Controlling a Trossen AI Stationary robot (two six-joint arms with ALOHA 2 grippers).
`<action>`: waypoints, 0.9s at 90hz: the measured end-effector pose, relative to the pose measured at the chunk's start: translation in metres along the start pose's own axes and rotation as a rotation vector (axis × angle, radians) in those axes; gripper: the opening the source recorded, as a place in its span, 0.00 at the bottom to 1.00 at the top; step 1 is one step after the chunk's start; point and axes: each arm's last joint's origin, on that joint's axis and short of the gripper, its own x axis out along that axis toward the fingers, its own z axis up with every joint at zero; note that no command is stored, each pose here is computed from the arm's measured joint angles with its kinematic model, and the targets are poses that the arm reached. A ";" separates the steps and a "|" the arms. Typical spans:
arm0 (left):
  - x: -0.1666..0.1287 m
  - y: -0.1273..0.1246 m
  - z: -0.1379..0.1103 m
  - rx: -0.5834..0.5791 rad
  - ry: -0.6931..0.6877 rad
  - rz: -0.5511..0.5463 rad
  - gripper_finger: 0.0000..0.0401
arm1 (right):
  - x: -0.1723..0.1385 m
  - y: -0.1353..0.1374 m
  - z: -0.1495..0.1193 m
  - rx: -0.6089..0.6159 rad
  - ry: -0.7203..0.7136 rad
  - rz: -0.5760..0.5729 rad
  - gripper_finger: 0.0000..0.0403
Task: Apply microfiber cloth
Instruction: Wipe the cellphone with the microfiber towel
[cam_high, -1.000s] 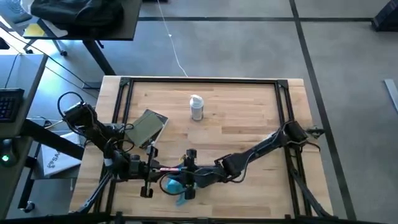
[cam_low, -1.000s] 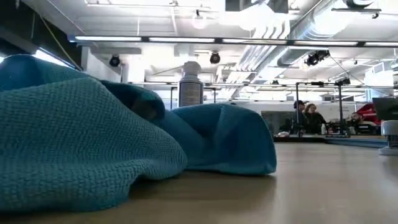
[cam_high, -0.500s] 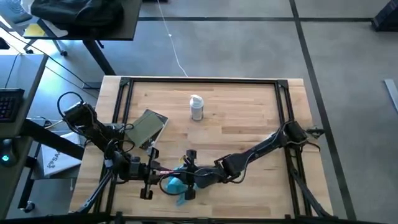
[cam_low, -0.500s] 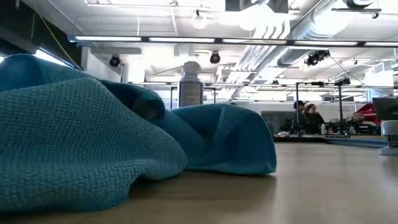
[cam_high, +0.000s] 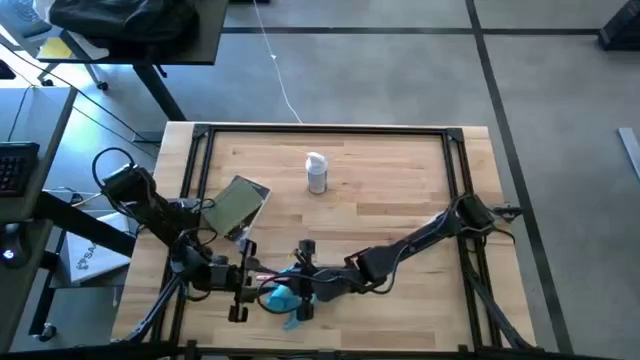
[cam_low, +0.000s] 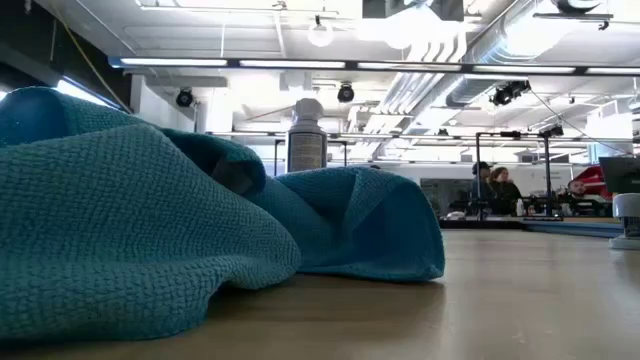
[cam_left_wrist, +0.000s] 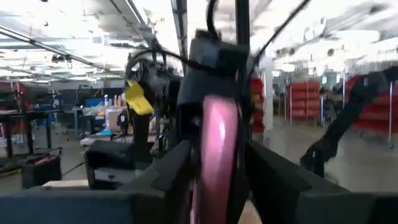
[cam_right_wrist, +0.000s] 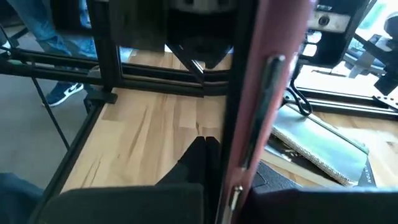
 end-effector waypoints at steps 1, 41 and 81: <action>0.000 0.000 0.000 0.001 0.003 0.000 0.33 | 0.000 0.000 0.000 0.000 -0.001 0.000 0.00; 0.007 0.006 -0.012 0.022 0.087 0.037 0.29 | 0.000 0.000 0.001 -0.012 -0.012 0.006 0.00; 0.002 0.001 -0.010 0.053 0.086 0.027 0.17 | 0.000 0.001 0.002 -0.013 -0.014 0.006 0.00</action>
